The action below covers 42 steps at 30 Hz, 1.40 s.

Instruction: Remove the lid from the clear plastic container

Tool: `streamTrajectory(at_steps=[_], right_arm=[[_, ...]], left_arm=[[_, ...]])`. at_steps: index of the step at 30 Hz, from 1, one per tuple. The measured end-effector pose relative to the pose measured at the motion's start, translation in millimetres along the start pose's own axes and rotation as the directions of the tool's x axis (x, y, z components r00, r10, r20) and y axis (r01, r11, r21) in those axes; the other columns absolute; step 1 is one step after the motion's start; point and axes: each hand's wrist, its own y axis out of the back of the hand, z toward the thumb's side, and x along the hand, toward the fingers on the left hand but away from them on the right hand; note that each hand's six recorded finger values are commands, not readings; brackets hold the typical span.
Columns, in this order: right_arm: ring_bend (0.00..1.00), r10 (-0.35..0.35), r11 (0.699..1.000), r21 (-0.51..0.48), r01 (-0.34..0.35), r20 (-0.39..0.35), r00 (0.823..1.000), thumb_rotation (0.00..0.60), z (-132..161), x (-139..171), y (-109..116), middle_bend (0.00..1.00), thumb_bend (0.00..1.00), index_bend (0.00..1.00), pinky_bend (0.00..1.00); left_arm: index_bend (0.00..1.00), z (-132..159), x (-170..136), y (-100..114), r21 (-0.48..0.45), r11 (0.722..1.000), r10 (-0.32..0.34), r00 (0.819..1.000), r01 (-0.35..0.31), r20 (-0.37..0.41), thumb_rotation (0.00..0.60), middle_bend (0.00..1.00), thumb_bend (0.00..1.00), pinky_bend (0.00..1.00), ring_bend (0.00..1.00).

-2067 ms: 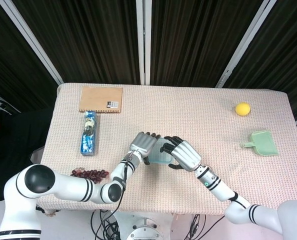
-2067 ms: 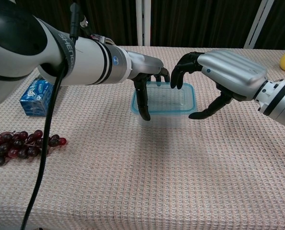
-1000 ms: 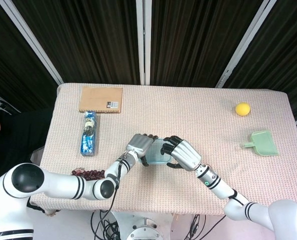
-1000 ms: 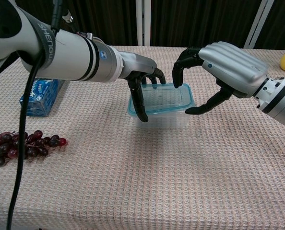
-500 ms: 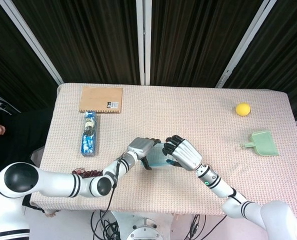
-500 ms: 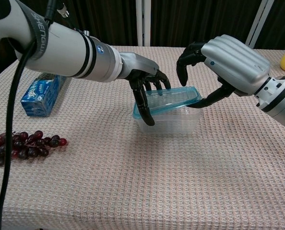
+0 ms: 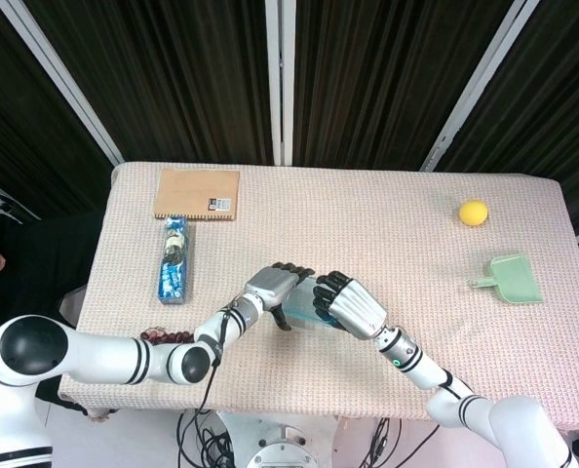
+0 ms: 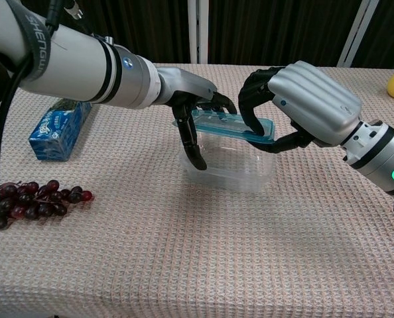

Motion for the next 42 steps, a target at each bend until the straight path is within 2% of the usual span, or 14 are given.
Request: streamTrajectory(at_steps=[5,10,15,18,24,26,27,30,31,33,34,36,38,42], right_arm=[[0.38,-0.038,0.999,0.017,0.038,0.005,0.999,0.6,-0.5,0.5,2.7,0.59,0.75,0.86,0.43],[0.39,-0.087,0.995,0.053,0.086,0.022,0.996,0.6,-9.6,-0.1,13.1,0.59,0.76,0.86,0.43],[0.39,-0.094,0.99,0.107,0.09,0.032,0.995,0.6,-27.4,4.0,26.1,0.59,0.76,0.86,0.44],[0.39,-0.088,0.985,0.155,0.079,0.055,0.995,0.6,-45.5,10.2,37.4,0.59,0.76,0.86,0.44],[0.38,-0.039,0.975,0.224,-0.001,0.175,0.984,0.6,-90.5,27.8,51.3,0.59,0.75,0.83,0.42],[0.34,-0.003,0.973,0.224,-0.049,0.226,0.974,0.6,-102.8,32.8,47.7,0.55,0.72,0.72,0.37],[0.29,0.016,0.972,0.222,-0.073,0.249,0.968,0.6,-107.9,35.0,45.4,0.51,0.68,0.62,0.31],[0.09,0.09,0.964,0.208,-0.165,0.327,0.941,0.6,-124.1,43.1,35.1,0.34,0.47,0.26,0.12],[0.04,0.124,0.957,0.202,-0.206,0.358,0.925,0.6,-130.0,46.8,30.3,0.27,0.39,0.14,0.06],[0.0,0.177,0.943,0.191,-0.272,0.405,0.897,0.6,-137.5,52.6,23.1,0.12,0.25,0.01,0.0],[0.0,0.211,0.933,0.179,-0.311,0.43,0.878,0.6,-140.4,56.2,18.9,0.06,0.18,0.0,0.0],[0.0,0.25,0.924,0.152,-0.351,0.456,0.854,0.6,-141.1,60.4,15.7,0.0,0.08,0.0,0.0],[0.0,0.285,0.917,0.115,-0.381,0.476,0.832,0.6,-138.7,65.0,16.4,0.0,0.05,0.0,0.0],[0.0,0.344,0.909,0.036,-0.415,0.498,0.796,0.6,-130.6,77.3,29.0,0.0,0.03,0.0,0.0]], left_arm=[[0.0,-7.2,-3.7,6.1,0.034,0.998,0.045,0.999,-0.044,-0.02,0.6,0.03,0.0,0.04,0.0],[0.0,-23.5,-10.7,12.8,0.073,0.994,0.092,0.994,-0.087,-0.057,0.6,0.03,0.0,0.04,0.0],[0.0,-48.0,-20.8,25.4,0.087,0.985,0.159,0.982,-0.15,-0.107,0.6,0.03,0.0,0.04,0.0],[0.0,-68.2,-29.4,34.5,0.104,0.975,0.21,0.967,-0.196,-0.147,0.6,0.03,0.0,0.04,0.0],[0.0,-114.7,-54.1,46.7,0.11,0.949,0.315,0.921,-0.297,-0.229,0.6,0.03,0.0,0.04,0.0],[0.0,-130.3,-64.6,47.9,0.098,0.938,0.346,0.904,-0.332,-0.251,0.6,0.03,0.0,0.04,0.0],[0.0,-136.5,-69.2,47.6,0.093,0.934,0.356,0.898,-0.344,-0.259,0.6,0.03,0.0,0.04,0.0],[0.0,-155.8,-85.1,43.3,0.079,0.923,0.383,0.88,-0.376,-0.282,0.6,0.03,0.0,0.04,0.0],[0.0,-163.1,-91.7,41.3,0.079,0.917,0.395,0.871,-0.39,-0.291,0.6,0.03,0.0,0.04,0.0],[0.0,-173.4,-101.6,37.7,0.088,0.91,0.413,0.859,-0.406,-0.304,0.6,0.03,0.0,0.04,0.0],[0.0,-179.6,-108.4,35.8,0.094,0.904,0.424,0.85,-0.417,-0.313,0.6,0.03,0.0,0.04,0.0],[0.0,-188.1,-118.6,33.9,0.102,0.894,0.444,0.835,-0.435,-0.325,0.6,0.03,0.0,0.04,0.0],[0.0,-196.3,-129.4,31.8,0.11,0.885,0.461,0.824,-0.452,-0.33,0.6,0.03,0.0,0.04,0.0],[0.0,-208.4,-147.8,29.9,0.149,0.874,0.486,0.814,-0.463,-0.317,0.6,0.03,0.0,0.02,0.0]])
